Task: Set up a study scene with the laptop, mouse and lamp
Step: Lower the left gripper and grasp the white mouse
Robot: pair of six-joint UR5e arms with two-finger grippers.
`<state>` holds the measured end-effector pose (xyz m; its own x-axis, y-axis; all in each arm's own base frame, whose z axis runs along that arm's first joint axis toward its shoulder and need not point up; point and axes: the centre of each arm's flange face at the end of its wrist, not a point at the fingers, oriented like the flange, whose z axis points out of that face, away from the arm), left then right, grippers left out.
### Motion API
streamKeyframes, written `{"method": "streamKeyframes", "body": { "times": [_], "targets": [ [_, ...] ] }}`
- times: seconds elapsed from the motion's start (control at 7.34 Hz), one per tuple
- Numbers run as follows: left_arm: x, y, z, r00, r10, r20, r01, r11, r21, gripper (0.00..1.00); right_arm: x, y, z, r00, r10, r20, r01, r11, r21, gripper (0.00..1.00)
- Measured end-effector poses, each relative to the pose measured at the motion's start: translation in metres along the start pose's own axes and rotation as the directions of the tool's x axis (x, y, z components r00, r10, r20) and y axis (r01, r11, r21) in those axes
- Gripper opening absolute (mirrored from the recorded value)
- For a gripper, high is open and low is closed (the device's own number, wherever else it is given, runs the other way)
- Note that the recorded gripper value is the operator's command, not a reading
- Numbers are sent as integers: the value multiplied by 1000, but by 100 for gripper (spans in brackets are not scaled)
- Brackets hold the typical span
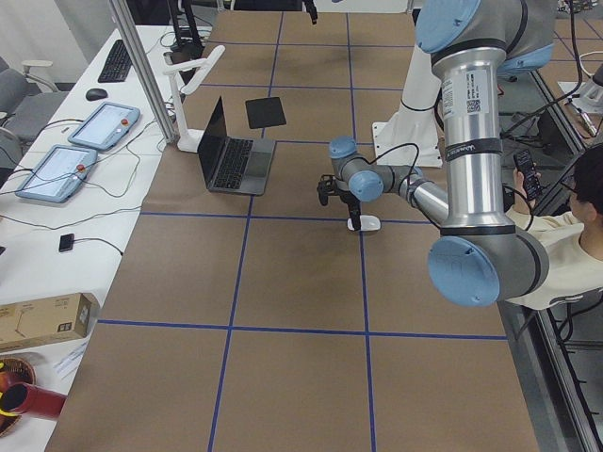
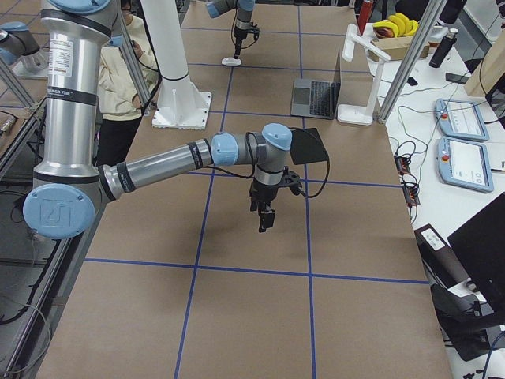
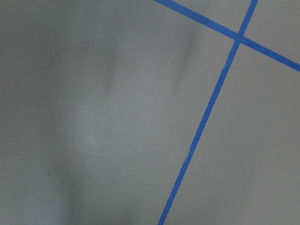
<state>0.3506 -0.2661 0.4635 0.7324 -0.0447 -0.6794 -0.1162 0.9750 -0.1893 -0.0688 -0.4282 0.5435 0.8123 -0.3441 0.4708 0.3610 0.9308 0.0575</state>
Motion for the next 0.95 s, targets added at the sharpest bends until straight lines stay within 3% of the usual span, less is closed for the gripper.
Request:
{"method": "streamKeyframes", "body": {
  "times": [0.41, 0.54, 0.82, 0.95],
  "targets": [
    [7, 13, 24, 999, 28, 22, -28, 1000, 6, 100, 0, 0, 0, 1000, 0, -3, 0, 1000, 0, 100],
    [7, 16, 29, 999, 35, 29, -35, 999, 6, 94, 0, -1, -1, 1000, 0, -3, 0, 1000, 1, 100],
    [7, 21, 35, 998, 46, 43, -47, 999, 9, 67, 0, -2, -3, 1000, 0, -3, 0, 1000, 5, 100],
    [7, 22, 37, 998, 49, 49, -50, 999, 14, 46, 0, -3, -3, 1000, 0, -3, 0, 1000, 6, 100]
  ]
}}
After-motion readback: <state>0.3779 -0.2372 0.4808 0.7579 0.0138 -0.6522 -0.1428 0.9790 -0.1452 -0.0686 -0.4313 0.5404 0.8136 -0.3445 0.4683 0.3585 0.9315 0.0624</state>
